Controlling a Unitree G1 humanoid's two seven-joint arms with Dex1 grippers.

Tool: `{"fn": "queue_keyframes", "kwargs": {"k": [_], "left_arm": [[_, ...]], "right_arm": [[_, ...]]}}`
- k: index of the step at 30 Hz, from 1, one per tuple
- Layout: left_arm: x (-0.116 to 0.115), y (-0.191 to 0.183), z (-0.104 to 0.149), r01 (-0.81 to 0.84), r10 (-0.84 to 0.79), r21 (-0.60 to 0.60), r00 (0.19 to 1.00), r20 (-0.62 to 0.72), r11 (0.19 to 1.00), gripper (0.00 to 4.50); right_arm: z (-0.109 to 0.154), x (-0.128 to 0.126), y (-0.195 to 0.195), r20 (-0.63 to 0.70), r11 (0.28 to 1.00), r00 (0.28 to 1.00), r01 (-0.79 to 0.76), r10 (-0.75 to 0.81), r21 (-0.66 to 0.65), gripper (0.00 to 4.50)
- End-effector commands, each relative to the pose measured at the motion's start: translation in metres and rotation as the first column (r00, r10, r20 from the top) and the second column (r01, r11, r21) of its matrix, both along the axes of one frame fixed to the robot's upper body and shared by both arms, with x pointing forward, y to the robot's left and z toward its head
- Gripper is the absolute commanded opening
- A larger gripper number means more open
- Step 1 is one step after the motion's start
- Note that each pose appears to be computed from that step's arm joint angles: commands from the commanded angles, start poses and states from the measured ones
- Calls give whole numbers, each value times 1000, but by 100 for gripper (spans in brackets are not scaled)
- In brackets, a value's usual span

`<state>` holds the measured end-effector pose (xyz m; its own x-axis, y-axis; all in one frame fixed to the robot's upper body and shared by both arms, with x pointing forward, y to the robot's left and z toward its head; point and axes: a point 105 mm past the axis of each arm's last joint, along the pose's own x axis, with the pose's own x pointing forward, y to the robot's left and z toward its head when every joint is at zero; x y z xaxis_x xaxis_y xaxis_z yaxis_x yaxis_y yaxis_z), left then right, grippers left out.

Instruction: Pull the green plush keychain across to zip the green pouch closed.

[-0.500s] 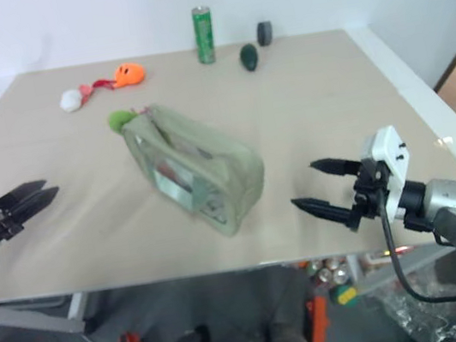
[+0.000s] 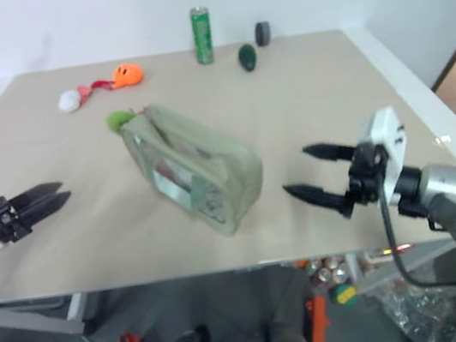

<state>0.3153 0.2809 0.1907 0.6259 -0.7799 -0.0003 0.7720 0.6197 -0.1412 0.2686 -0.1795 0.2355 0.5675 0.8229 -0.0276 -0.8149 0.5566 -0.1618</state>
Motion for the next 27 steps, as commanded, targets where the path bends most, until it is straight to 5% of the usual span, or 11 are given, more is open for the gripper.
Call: {"fn": "queue_keyframes", "kwargs": {"k": [1,5,10,27], "left_arm": [[-5,-11,17,81,-83,117,996,16,990,307],[-25,-46,33,299,-314,177,947,66,938,307],[-31,-66,56,375,-393,132,904,168,918,307],[-41,-82,46,402,-409,78,889,206,912,307]], "right_arm": [[52,-17,18,111,993,988,-111,106,46,450],[56,-22,56,44,970,970,-239,241,-29,450],[47,-7,97,-64,956,966,-259,252,-141,450],[12,12,125,-111,900,968,-251,226,-357,450]]}}
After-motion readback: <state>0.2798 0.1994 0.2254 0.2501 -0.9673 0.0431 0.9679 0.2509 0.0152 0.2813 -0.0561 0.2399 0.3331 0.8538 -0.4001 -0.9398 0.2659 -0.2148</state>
